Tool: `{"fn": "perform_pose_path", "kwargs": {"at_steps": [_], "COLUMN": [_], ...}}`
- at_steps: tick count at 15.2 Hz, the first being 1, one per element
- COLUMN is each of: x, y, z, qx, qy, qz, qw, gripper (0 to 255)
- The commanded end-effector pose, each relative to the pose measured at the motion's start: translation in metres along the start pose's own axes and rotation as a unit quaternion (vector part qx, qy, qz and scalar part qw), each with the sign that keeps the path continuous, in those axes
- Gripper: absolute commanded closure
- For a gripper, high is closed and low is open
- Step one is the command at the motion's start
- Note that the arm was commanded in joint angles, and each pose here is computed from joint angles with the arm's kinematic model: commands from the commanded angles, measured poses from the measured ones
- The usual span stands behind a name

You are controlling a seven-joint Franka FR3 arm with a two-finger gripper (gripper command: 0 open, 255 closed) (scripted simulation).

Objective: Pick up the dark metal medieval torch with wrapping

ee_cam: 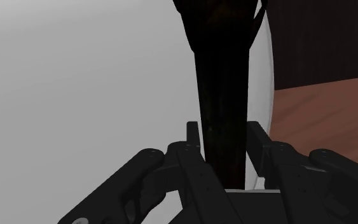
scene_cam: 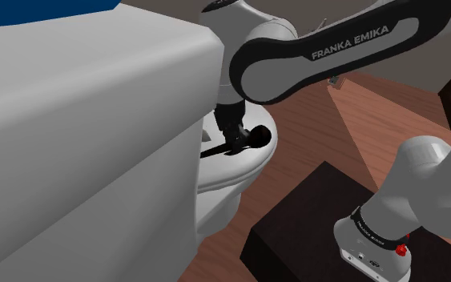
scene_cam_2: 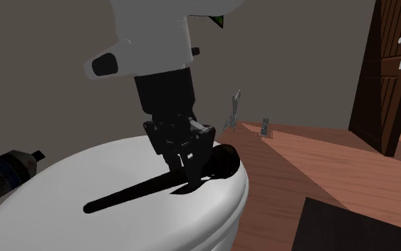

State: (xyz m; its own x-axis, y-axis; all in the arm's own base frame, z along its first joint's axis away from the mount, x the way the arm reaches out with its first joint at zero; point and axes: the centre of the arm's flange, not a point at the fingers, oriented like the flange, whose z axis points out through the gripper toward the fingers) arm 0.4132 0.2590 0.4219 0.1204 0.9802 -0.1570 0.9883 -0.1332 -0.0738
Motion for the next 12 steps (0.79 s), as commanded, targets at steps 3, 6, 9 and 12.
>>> {"fn": "perform_pose_path", "kwargs": {"at_steps": [3,6,9,12], "x": [-0.003,-0.005,-0.008,-0.009], "y": [-0.002,-0.003,-0.004,-0.004], "z": [-0.021,-0.036,-0.052,-0.058], "qx": [0.000,0.000,0.000,0.000], "qy": [0.000,0.000,0.000,0.000], "qz": [0.000,0.000,0.000,0.000], "qw": [1.0000,1.0000,1.0000,1.0000], "gripper": [255,255,255,255]}}
